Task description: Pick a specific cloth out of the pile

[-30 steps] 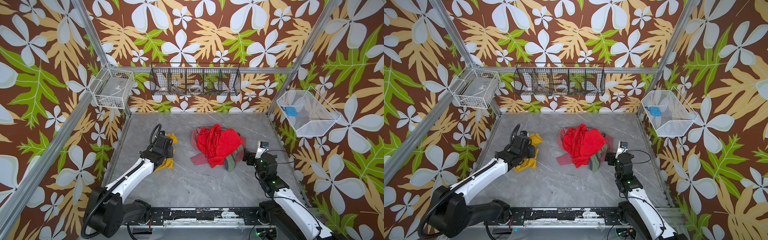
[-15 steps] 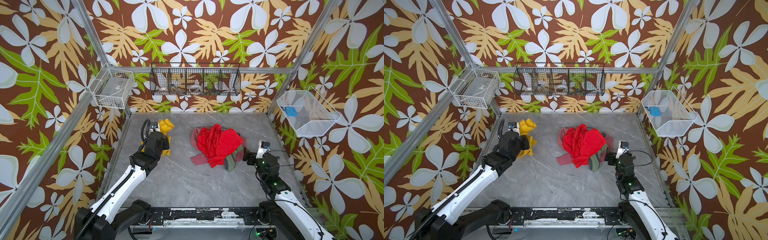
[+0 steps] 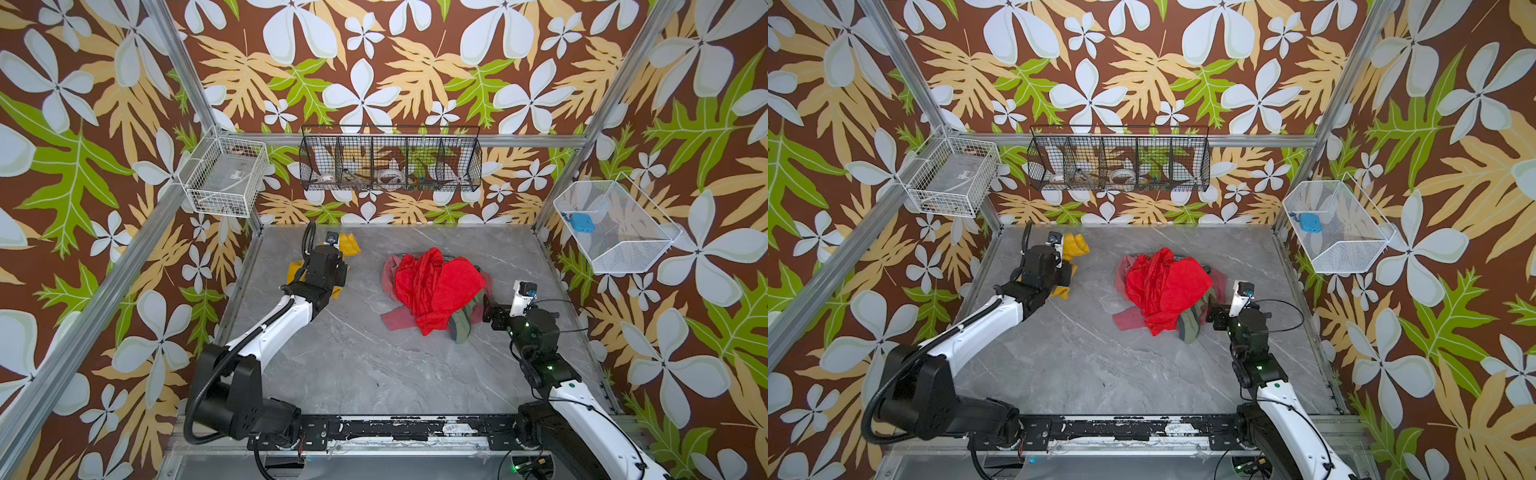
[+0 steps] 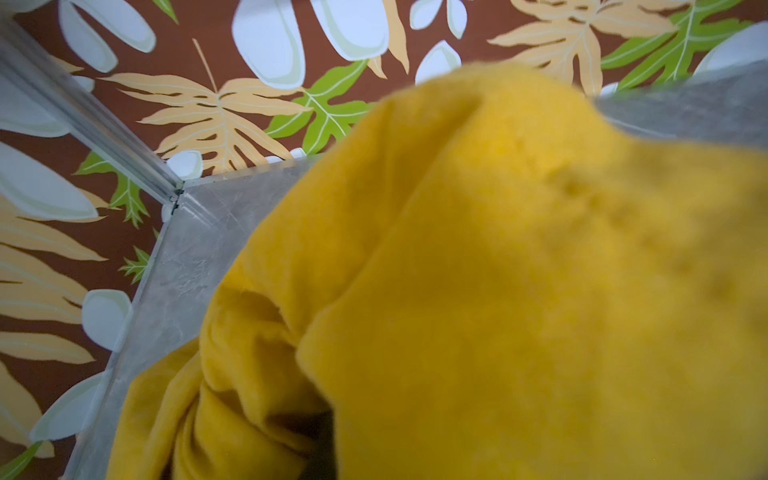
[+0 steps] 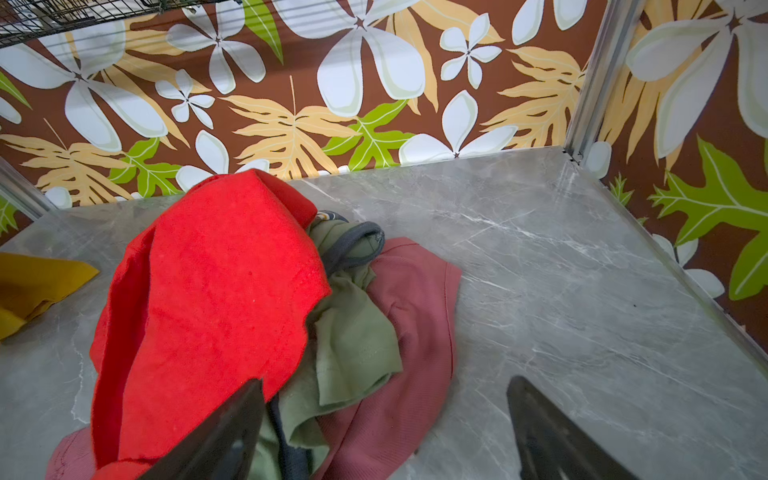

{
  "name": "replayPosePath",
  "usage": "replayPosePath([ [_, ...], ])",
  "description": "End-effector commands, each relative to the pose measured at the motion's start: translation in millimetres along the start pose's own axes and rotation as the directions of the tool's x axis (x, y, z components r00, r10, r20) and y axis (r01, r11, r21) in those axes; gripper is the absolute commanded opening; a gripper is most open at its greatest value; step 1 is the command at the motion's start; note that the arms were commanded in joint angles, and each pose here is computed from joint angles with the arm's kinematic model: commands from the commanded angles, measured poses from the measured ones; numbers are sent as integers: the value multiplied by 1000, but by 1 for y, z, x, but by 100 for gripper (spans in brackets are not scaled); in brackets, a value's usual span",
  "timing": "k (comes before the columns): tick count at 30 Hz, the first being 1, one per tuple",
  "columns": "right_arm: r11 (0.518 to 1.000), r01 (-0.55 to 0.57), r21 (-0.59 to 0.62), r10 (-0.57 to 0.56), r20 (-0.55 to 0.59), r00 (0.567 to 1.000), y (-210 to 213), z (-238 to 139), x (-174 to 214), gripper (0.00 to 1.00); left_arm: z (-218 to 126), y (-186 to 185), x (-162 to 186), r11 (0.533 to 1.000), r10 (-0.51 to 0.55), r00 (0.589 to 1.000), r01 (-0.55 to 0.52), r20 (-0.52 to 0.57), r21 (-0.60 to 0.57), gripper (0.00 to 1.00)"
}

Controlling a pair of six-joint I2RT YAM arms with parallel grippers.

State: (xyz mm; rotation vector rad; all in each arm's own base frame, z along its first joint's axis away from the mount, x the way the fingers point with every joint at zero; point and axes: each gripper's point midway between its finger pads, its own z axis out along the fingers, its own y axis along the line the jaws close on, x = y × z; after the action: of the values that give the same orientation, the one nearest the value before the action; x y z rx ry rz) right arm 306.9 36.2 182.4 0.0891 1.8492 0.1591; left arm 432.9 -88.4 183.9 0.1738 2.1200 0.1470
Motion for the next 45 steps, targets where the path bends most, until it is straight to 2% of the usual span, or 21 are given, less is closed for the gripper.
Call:
replayPosePath([
  [1,1000,4,-12,-3,20,1000,3,1,-7,91,22,-3,7,999,32,999,-32,-22,-17,0],
  [5,1000,20,-5,-20,11,1000,2,1,-6,91,58,-6,39,997,45,986,-55,-162,-53,0],
  [9,1000,28,5,-28,7,1000,0,0,-6,91,86,-3,73,992,44,947,-80,-319,-100,0],
  [17,999,32,16,-32,3,999,-2,0,-3,91,106,-6,112,989,58,898,-110,-435,-97,2],
  [22,999,41,31,-40,-1,999,-5,2,0,91,106,-8,119,990,62,890,-113,-451,-86,32],
  [24,998,46,34,-45,-7,999,-6,3,2,91,105,-8,118,991,60,893,-107,-446,-81,40],
  [30,996,58,63,-57,-4,998,-11,4,2,92,93,-1,104,990,8,917,-64,-398,-127,82],
  [31,996,59,68,-59,-1,998,-12,3,1,92,90,0,100,991,-2,925,-49,-380,-125,92],
  [32,995,61,74,-62,2,998,-13,3,0,92,86,-1,97,992,-17,933,-28,-360,-120,96],
  [35,993,64,98,-65,10,998,-16,3,-2,93,75,-4,87,995,-48,948,19,-315,-93,100],
  [45,989,83,121,-86,21,996,-18,9,-13,93,40,-12,62,993,-111,973,103,-204,-50,100],
])
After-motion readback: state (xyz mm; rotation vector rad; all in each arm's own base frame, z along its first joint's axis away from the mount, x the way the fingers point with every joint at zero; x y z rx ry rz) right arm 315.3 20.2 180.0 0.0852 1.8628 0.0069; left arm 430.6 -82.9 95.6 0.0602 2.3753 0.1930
